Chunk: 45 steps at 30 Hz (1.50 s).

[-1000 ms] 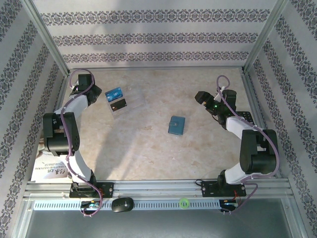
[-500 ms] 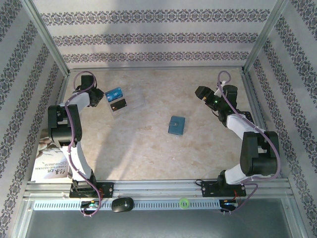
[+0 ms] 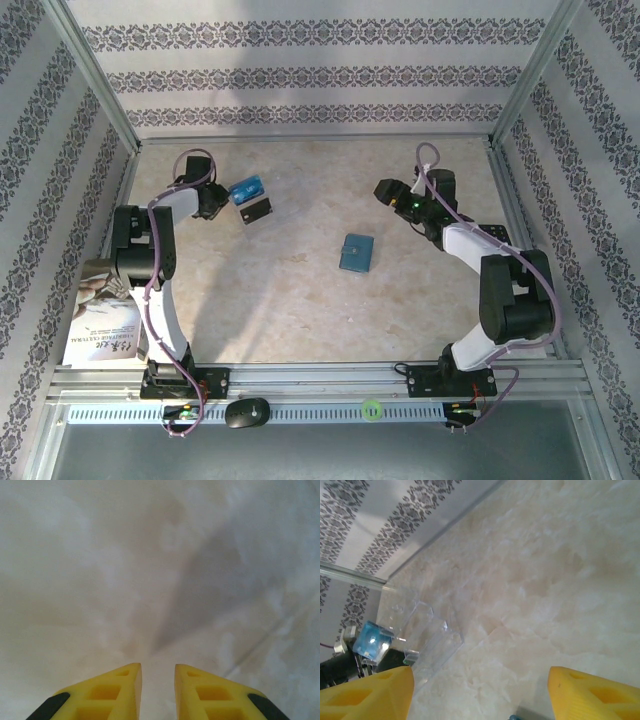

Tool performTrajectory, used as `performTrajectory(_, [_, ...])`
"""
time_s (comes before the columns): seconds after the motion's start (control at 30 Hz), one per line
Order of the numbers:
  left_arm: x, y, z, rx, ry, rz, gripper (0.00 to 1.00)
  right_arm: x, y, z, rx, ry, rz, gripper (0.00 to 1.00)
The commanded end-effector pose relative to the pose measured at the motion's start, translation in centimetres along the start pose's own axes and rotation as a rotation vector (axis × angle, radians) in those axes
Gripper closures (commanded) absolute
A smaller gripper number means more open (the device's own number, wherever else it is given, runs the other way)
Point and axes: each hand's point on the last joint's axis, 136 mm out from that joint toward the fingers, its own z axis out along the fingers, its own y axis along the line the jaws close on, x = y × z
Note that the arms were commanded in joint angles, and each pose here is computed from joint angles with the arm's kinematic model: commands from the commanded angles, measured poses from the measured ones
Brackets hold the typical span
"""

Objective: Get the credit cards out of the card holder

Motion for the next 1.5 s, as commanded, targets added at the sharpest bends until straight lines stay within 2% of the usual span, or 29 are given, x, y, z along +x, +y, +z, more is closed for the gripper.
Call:
performTrajectory(0.0, [0.3, -2.4, 0.3, 0.048, 0.007, 0.042, 0.74, 0.1, 1.1, 1.7, -0.017, 0.026, -0.047, 0.29])
performTrajectory(0.23, [0.8, -2.8, 0.6, 0.063, 0.022, 0.056, 0.73, 1.1, 6.0, 6.2, -0.173, 0.135, -0.172, 0.25])
performTrajectory(0.47, [2.2, -4.7, 1.8, 0.089, 0.069, 0.128, 0.71, 1.4, 7.9, 9.2, -0.205, 0.141, -0.195, 0.25])
performTrajectory(0.77, [3.2, -6.7, 3.0, 0.114, 0.106, 0.174, 0.71, 1.1, 7.7, 12.8, -0.226, 0.138, -0.212, 0.25])
performTrajectory(1.07, [3.7, -6.7, 3.5, 0.105, 0.120, 0.199, 0.71, 1.0, 5.6, 16.8, -0.199, 0.149, -0.162, 0.23])
performTrajectory(1.47, [5.4, -7.2, 4.3, 0.106, 0.147, 0.228, 0.71, 4.7, 5.7, 17.3, -0.247, 0.218, -0.098, 0.22])
